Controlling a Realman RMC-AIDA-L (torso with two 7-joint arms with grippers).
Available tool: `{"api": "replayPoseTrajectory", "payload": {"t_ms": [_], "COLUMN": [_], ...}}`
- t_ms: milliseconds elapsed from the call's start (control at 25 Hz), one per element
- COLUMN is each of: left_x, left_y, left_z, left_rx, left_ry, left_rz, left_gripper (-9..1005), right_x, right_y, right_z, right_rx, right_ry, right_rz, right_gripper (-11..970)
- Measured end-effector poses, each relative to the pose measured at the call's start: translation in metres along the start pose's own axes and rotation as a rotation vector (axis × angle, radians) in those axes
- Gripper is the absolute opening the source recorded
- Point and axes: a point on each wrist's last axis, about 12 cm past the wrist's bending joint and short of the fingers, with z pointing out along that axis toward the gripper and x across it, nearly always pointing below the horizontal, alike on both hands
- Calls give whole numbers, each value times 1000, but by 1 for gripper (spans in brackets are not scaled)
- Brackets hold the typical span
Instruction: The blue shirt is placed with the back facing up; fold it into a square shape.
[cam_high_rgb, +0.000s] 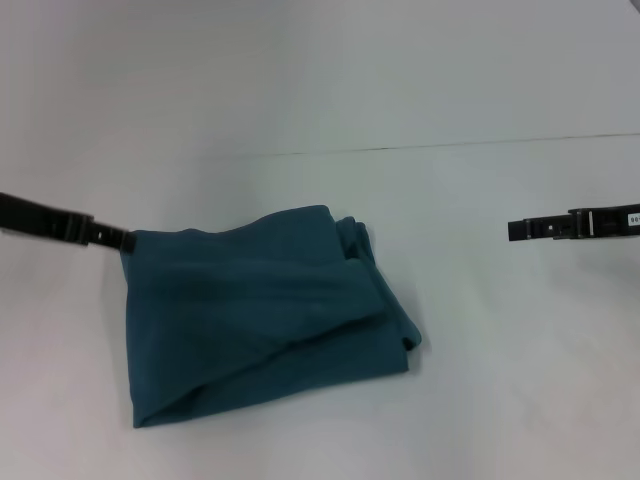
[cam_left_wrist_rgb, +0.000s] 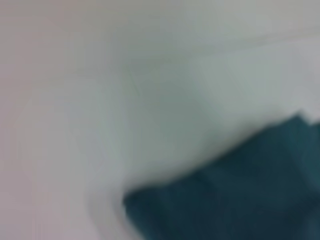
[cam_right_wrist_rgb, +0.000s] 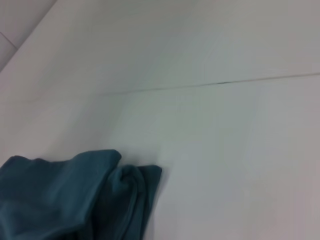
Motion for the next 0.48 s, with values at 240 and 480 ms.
{"api": "replayPoseTrajectory", "payload": {"t_ms": [240,480], "left_x": [12,37], "left_y": [-17,-29], "left_z": [2,46], "left_rx": [92,146], "left_ry": [-259,-410], "left_rz": [60,74], "left_gripper": [752,871], "right_x": [-9,-19], "right_y": [4,11], "right_z": [1,2], "right_rx": [-6,-36], "right_ry": [-32,-102], "right_rz": [-50,-106], "right_gripper": [937,937]}}
